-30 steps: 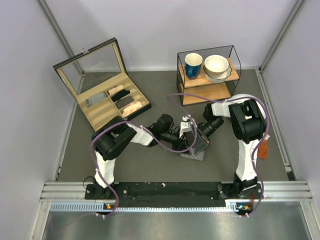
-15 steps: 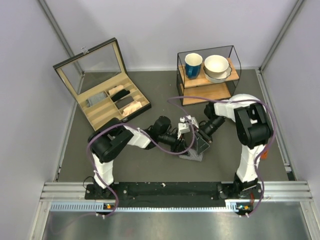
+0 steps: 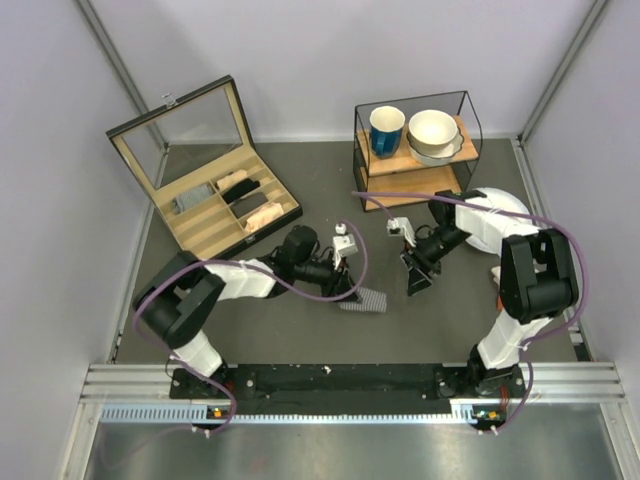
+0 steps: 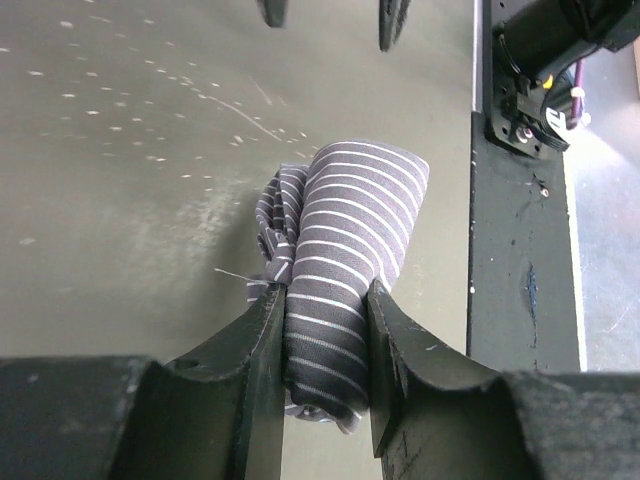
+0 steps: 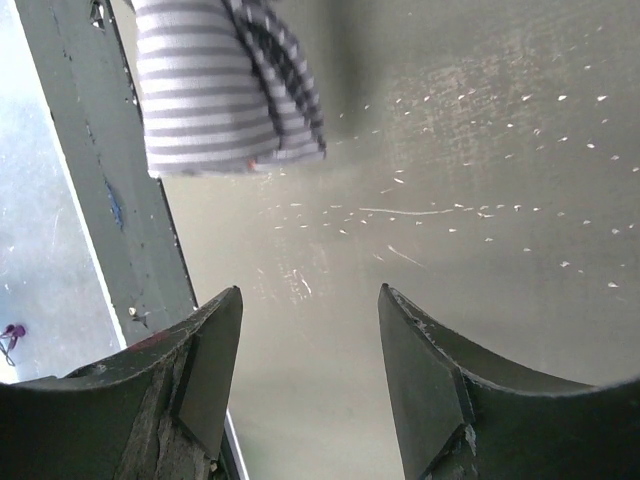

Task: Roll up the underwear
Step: Pick up the underwear from the center of the board, then place the underwear in the storage box, then reset both arms

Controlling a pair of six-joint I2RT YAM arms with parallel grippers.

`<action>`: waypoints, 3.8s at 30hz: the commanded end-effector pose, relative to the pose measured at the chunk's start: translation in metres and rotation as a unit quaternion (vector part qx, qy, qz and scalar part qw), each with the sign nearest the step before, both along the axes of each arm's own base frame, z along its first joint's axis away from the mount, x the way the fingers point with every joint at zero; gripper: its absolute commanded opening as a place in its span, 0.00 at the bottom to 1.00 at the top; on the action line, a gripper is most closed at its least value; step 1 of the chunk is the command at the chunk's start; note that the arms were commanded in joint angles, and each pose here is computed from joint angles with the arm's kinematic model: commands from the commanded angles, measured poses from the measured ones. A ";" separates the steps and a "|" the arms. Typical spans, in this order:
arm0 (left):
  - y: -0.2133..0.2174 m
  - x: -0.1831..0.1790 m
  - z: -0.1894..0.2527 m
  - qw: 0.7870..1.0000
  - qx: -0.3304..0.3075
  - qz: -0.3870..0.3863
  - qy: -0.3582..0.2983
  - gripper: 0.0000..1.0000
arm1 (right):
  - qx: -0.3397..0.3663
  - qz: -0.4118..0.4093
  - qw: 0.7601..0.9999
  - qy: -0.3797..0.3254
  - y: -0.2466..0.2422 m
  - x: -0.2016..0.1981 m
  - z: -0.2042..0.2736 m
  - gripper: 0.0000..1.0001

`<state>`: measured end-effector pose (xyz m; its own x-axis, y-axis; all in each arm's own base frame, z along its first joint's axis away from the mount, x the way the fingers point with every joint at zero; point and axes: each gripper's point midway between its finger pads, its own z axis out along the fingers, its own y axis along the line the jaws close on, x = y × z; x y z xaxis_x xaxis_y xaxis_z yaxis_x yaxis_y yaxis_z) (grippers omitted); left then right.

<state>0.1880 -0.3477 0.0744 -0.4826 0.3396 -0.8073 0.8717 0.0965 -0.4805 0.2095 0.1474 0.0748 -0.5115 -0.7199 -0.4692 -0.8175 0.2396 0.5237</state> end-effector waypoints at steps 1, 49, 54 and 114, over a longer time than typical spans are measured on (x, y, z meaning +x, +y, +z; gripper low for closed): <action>0.023 0.023 0.027 0.998 0.008 0.042 -0.036 0.07 | 0.011 -0.003 0.999 -0.032 0.000 0.004 0.010 0.57; 0.432 0.277 0.037 0.857 0.281 0.386 -0.192 0.09 | 0.042 0.030 0.997 -0.058 0.000 -0.010 0.021 0.59; 0.441 0.272 0.010 0.856 0.311 0.384 -0.152 0.09 | 0.039 0.032 0.997 -0.055 0.000 -0.011 0.019 0.59; 0.424 0.260 0.149 0.812 0.175 0.548 -0.099 0.45 | 0.030 0.020 0.993 -0.111 -0.004 -0.004 0.044 0.59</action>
